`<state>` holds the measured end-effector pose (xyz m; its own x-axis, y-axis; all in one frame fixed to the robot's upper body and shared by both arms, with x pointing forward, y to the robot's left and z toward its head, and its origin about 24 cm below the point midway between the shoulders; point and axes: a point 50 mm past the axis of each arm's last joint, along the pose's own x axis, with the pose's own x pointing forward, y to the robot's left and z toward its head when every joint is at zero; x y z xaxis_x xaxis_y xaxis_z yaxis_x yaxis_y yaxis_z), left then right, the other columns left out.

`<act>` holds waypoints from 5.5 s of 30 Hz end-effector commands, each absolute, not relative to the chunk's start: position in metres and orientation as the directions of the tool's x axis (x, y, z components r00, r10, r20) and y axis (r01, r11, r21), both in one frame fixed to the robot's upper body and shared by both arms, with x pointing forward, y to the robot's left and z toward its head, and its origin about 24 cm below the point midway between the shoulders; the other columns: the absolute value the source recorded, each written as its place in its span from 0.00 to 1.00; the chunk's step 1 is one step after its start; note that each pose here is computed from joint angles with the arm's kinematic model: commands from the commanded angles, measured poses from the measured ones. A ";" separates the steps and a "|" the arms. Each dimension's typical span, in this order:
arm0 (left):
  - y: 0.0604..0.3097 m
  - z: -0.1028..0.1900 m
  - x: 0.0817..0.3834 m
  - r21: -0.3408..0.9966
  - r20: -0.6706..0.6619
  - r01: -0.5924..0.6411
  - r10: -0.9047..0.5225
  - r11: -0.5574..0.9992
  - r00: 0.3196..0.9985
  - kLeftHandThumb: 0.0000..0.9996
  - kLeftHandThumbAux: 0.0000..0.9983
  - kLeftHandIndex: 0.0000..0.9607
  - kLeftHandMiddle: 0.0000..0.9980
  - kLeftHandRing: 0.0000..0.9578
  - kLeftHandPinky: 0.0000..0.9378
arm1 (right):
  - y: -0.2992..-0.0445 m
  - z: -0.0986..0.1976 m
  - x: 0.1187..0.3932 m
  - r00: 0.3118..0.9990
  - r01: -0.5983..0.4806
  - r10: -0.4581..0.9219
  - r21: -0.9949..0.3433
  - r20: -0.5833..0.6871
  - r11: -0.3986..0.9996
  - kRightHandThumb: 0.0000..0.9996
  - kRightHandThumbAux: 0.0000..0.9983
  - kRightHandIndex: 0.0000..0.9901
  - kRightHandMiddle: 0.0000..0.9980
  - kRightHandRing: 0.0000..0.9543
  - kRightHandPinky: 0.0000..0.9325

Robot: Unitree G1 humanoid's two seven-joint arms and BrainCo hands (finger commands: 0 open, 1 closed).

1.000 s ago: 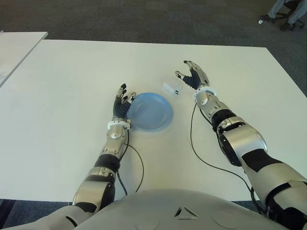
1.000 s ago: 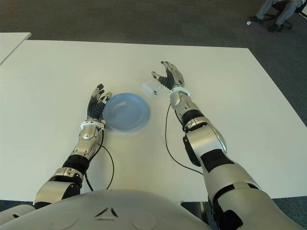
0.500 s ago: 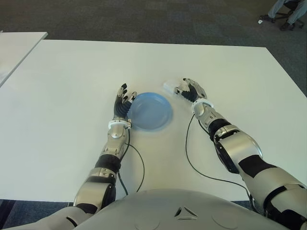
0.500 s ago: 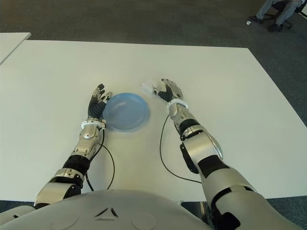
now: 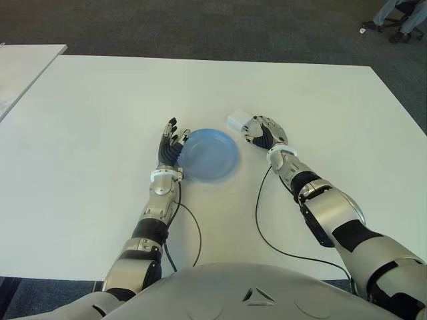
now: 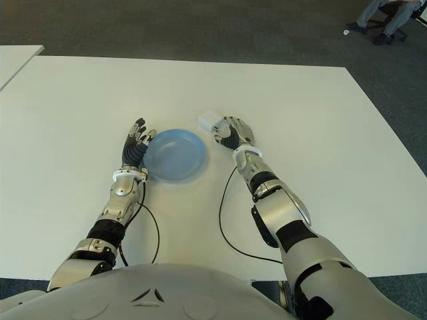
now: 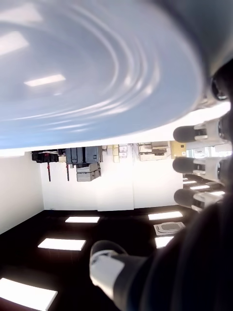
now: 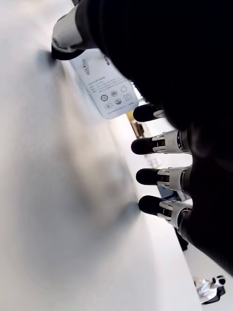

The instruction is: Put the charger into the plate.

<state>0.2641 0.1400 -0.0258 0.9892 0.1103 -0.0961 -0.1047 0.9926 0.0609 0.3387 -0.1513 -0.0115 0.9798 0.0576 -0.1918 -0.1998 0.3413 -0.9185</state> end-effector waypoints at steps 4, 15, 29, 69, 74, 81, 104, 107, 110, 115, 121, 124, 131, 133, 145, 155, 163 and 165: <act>0.144 -0.039 0.254 0.070 -0.166 -0.116 0.126 0.991 0.978 0.00 0.51 0.00 0.00 0.00 0.00 | -0.162 -0.038 0.316 0.949 -0.316 0.092 -0.915 -0.303 0.252 0.01 0.73 0.00 0.00 0.00 0.00; 0.147 -0.038 0.254 0.063 -0.164 -0.128 0.137 0.990 0.977 0.00 0.52 0.00 0.00 0.00 0.00 | -0.161 -0.040 0.310 0.933 -0.325 0.205 -0.936 -0.295 0.132 0.00 0.77 0.00 0.02 0.00 0.00; 0.147 -0.038 0.255 0.059 -0.172 -0.131 0.139 0.990 0.975 0.00 0.52 0.00 0.00 0.00 0.00 | -0.160 -0.033 0.315 0.925 -0.256 0.285 -0.966 -0.250 -0.018 0.00 0.84 0.00 0.00 0.00 0.00; 0.147 -0.040 0.256 0.067 -0.185 -0.119 0.129 0.991 0.974 0.00 0.51 0.00 0.00 0.00 0.00 | -0.160 -0.014 0.332 0.963 -0.182 0.216 -0.981 -0.164 0.066 0.00 0.65 0.00 0.00 0.00 0.00; 0.147 -0.040 0.256 0.067 -0.188 -0.116 0.127 0.991 0.974 0.00 0.51 0.00 0.00 0.00 0.00 | -0.154 -0.007 0.338 0.964 -0.166 0.222 -0.983 -0.146 0.076 0.00 0.64 0.00 0.00 0.00 0.00; 0.147 -0.040 0.256 0.070 -0.187 -0.113 0.125 0.991 0.974 0.00 0.51 0.00 0.00 0.00 0.00 | -0.147 0.004 0.347 0.965 -0.146 0.231 -0.985 -0.121 0.092 0.00 0.63 0.00 0.00 0.00 0.00; 0.144 -0.040 0.257 0.069 -0.189 -0.113 0.125 0.991 0.974 0.00 0.51 0.00 0.00 0.00 0.00 | -0.113 0.036 0.365 0.944 -0.104 0.328 -0.978 -0.039 0.183 0.00 0.68 0.00 0.00 0.00 0.00; 0.143 -0.040 0.257 0.069 -0.189 -0.113 0.124 0.991 0.974 0.00 0.51 0.00 0.00 0.00 0.00 | -0.110 0.037 0.366 0.941 -0.104 0.335 -0.977 -0.036 0.188 0.00 0.70 0.00 0.00 0.00 0.00; 0.142 -0.039 0.257 0.068 -0.189 -0.113 0.124 0.991 0.974 0.00 0.51 0.00 0.00 0.00 0.00 | -0.108 0.037 0.366 0.938 -0.108 0.344 -0.976 -0.037 0.190 0.00 0.70 0.00 0.00 0.00 0.00; 0.142 -0.039 0.258 0.071 -0.188 -0.113 0.124 0.991 0.974 0.00 0.51 0.00 0.00 0.00 0.00 | -0.101 0.036 0.364 0.931 -0.115 0.364 -0.975 -0.038 0.191 0.00 0.70 0.00 0.00 0.00 0.00; 0.141 -0.039 0.258 0.070 -0.185 -0.113 0.124 0.991 0.975 0.00 0.51 0.00 0.00 0.00 0.00 | -0.097 0.033 0.362 0.924 -0.130 0.379 -0.974 -0.051 0.185 0.00 0.71 0.00 0.00 0.00 0.00; 0.140 -0.038 0.258 0.069 -0.185 -0.113 0.124 0.991 0.975 0.00 0.51 0.00 0.00 0.00 0.00 | -0.096 0.032 0.361 0.919 -0.140 0.389 -0.973 -0.060 0.182 0.00 0.72 0.00 0.00 0.00 0.00; 0.139 -0.038 0.257 0.066 -0.184 -0.114 0.124 0.991 0.975 0.00 0.51 0.00 0.00 0.00 0.00 | -0.094 0.027 0.359 0.911 -0.184 0.400 -0.966 -0.097 0.184 0.00 0.74 0.00 0.00 0.00 0.00; 0.139 -0.038 0.257 0.064 -0.184 -0.114 0.124 0.991 0.975 0.00 0.51 0.00 0.00 0.00 0.00 | -0.095 0.026 0.358 0.910 -0.197 0.400 -0.963 -0.110 0.183 0.00 0.75 0.00 0.00 0.00 0.00; 0.138 -0.037 0.257 0.053 -0.184 -0.117 0.124 0.992 0.975 0.00 0.52 0.00 0.00 0.00 0.00 | -0.094 0.014 0.350 0.883 -0.259 0.436 -0.956 -0.176 0.140 0.00 0.81 0.00 0.00 0.00 0.00; 0.138 -0.036 0.257 0.050 -0.186 -0.120 0.127 0.992 0.974 0.00 0.53 0.00 0.00 0.00 0.00 | -0.092 0.008 0.346 0.861 -0.309 0.455 -0.944 -0.226 0.116 0.00 0.81 0.00 0.00 0.00 0.00; 0.137 -0.036 0.257 0.047 -0.189 -0.120 0.127 0.992 0.974 0.00 0.53 0.00 0.01 0.00 0.00 | -0.091 0.006 0.344 0.846 -0.344 0.470 -0.931 -0.252 0.119 0.00 0.82 0.00 0.01 0.00 0.00; 0.137 -0.036 0.257 0.047 -0.190 -0.120 0.127 0.992 0.974 0.00 0.53 0.00 0.01 0.00 0.00 | -0.091 0.005 0.343 0.841 -0.356 0.473 -0.927 -0.262 0.121 0.00 0.82 0.00 0.02 0.00 0.01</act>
